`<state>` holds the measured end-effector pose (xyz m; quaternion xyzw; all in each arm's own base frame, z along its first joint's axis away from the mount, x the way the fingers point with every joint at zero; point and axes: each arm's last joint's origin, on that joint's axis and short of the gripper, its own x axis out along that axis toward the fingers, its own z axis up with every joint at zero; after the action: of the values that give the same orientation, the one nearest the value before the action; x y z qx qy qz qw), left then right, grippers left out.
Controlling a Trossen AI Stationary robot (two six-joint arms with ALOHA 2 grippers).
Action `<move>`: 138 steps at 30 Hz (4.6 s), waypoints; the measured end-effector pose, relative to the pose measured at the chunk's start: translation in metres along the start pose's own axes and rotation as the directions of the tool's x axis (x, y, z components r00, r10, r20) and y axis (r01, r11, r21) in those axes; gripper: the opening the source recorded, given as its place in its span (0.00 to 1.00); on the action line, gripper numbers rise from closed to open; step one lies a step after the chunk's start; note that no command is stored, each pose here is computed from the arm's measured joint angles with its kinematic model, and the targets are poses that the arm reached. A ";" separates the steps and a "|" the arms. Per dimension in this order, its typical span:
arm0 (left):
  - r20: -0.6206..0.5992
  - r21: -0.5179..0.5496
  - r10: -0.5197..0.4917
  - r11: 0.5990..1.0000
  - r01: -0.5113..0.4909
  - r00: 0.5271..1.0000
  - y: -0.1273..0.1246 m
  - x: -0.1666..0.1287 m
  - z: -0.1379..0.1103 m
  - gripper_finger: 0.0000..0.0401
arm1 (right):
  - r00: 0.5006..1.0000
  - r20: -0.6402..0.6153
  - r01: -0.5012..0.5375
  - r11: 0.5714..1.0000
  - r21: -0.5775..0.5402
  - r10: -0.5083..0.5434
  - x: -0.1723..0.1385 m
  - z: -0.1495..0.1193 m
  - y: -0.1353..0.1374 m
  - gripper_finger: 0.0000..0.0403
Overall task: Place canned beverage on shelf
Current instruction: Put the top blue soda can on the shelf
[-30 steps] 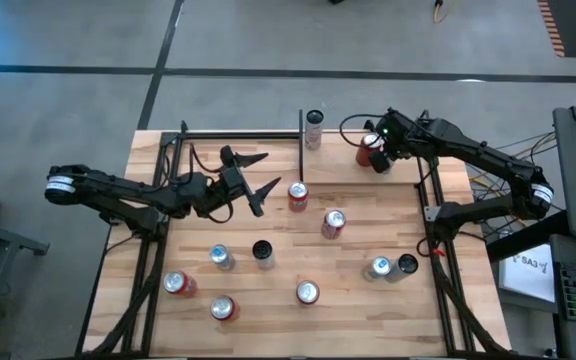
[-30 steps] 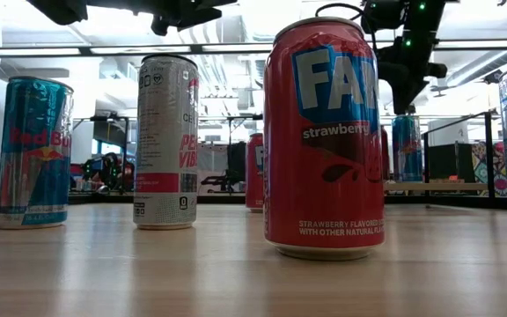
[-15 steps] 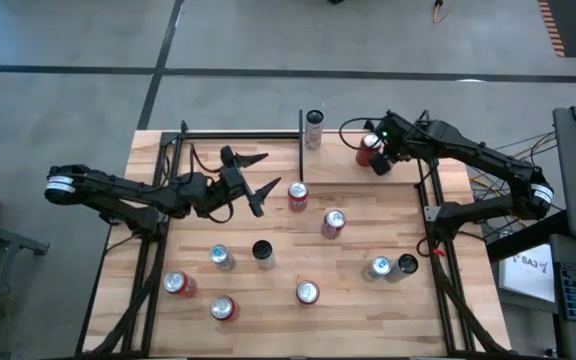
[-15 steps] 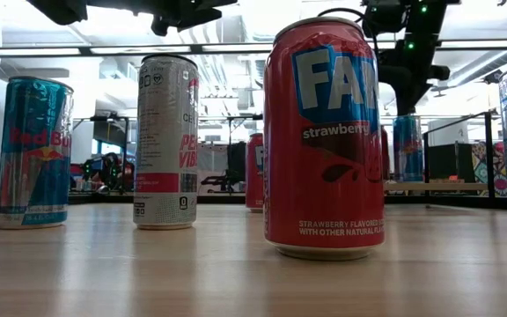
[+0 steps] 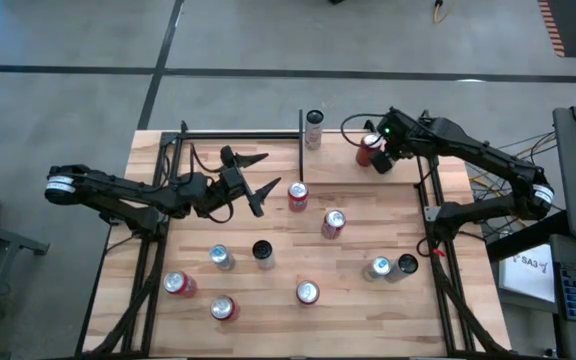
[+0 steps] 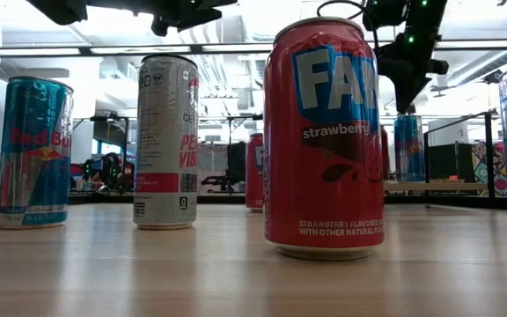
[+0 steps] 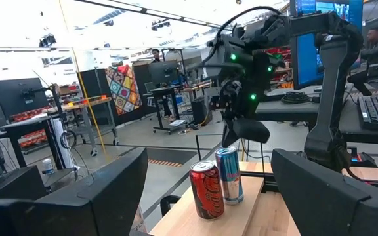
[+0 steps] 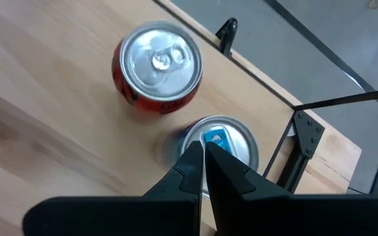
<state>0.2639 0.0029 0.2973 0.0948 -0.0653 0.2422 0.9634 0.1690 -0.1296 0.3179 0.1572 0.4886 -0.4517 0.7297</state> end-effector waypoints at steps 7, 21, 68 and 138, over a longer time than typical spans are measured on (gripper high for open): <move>0.000 0.000 0.000 1.000 0.000 1.000 0.000 0.000 0.000 0.77 | 0.989 -0.037 -0.141 0.988 0.055 0.143 -0.019 0.004 -0.002 0.02; -0.001 0.009 0.001 1.000 0.000 1.000 0.000 0.000 0.000 0.77 | 0.961 -0.238 -0.111 0.985 0.130 0.139 -0.008 -0.016 -0.001 0.02; -0.021 0.027 -0.004 1.000 0.005 1.000 0.000 0.000 -0.002 0.77 | 0.983 -0.181 0.043 0.999 0.023 -0.038 0.020 0.002 0.008 0.02; -0.027 0.020 -0.006 1.000 0.007 1.000 -0.001 0.000 -0.003 0.77 | 0.987 -0.123 0.104 0.994 0.032 -0.100 0.021 0.009 0.006 0.02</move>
<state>0.2645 0.0030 0.2944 0.1011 -0.0496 0.2411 0.9640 0.1812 -0.1432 0.3033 0.1731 0.5306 -0.4874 0.6715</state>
